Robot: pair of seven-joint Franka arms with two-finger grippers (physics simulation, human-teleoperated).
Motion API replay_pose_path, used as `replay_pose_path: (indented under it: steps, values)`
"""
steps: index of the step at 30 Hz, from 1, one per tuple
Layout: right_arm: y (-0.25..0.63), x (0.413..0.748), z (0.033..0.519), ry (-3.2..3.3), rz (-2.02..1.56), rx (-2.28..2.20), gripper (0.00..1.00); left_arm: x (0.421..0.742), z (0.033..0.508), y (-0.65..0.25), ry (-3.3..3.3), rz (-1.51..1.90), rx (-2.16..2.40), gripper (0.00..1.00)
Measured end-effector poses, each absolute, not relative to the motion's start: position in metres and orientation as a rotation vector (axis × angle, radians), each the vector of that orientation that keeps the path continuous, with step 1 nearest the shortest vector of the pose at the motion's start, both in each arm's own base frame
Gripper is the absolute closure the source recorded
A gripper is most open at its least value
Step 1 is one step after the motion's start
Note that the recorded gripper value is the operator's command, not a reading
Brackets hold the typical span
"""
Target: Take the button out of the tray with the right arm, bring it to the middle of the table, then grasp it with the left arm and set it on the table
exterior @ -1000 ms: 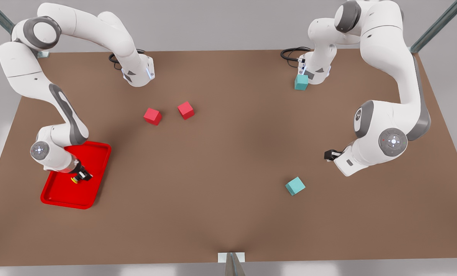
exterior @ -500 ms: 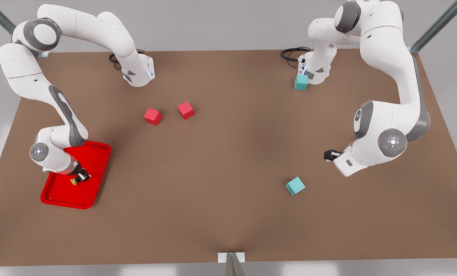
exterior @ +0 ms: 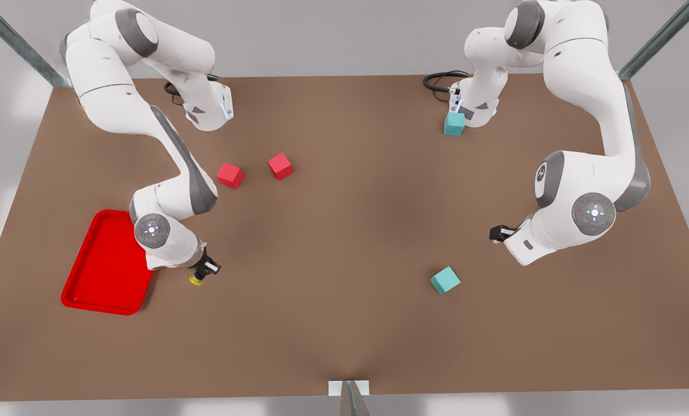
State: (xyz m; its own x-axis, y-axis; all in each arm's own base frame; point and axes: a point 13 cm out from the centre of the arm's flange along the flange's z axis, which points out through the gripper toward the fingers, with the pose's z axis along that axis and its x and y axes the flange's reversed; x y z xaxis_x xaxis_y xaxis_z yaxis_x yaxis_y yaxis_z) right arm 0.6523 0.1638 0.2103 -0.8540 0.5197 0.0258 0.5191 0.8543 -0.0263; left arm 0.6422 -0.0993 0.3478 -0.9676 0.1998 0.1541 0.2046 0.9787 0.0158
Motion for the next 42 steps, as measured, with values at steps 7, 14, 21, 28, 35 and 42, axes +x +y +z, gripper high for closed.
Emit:
replay_pose_path:
  steps: [7, 14, 21, 28, 35, 42]
  values:
    - [0.409, 0.634, 0.218, -2.981, -0.151, -0.749, 0.54, 0.642, 0.348, -0.098, -2.973, -0.049, -0.303, 0.0]
    - [0.597, 0.527, 0.166, -2.849, -0.317, -0.638, 0.52, 0.642, 0.35, -0.096, -2.976, -0.05, -0.301, 0.0]
    - [0.624, 0.528, 0.106, -2.821, -0.352, -0.812, 0.0, 0.642, 0.348, -0.097, -2.974, -0.05, -0.3, 0.0]
    - [0.558, 0.589, 0.197, -2.738, -0.465, -1.056, 0.0, 0.63, 0.374, -0.148, -2.993, -0.025, -0.418, 0.0]
    - [0.135, 0.62, 0.296, -2.663, -0.223, -1.387, 0.0, 0.508, 0.389, -0.397, -2.849, -0.001, -0.911, 0.0]
    - [0.001, 0.612, 0.366, -2.845, -0.081, -1.095, 0.0, 0.549, 0.268, -0.402, -2.831, -0.032, -0.703, 0.0]
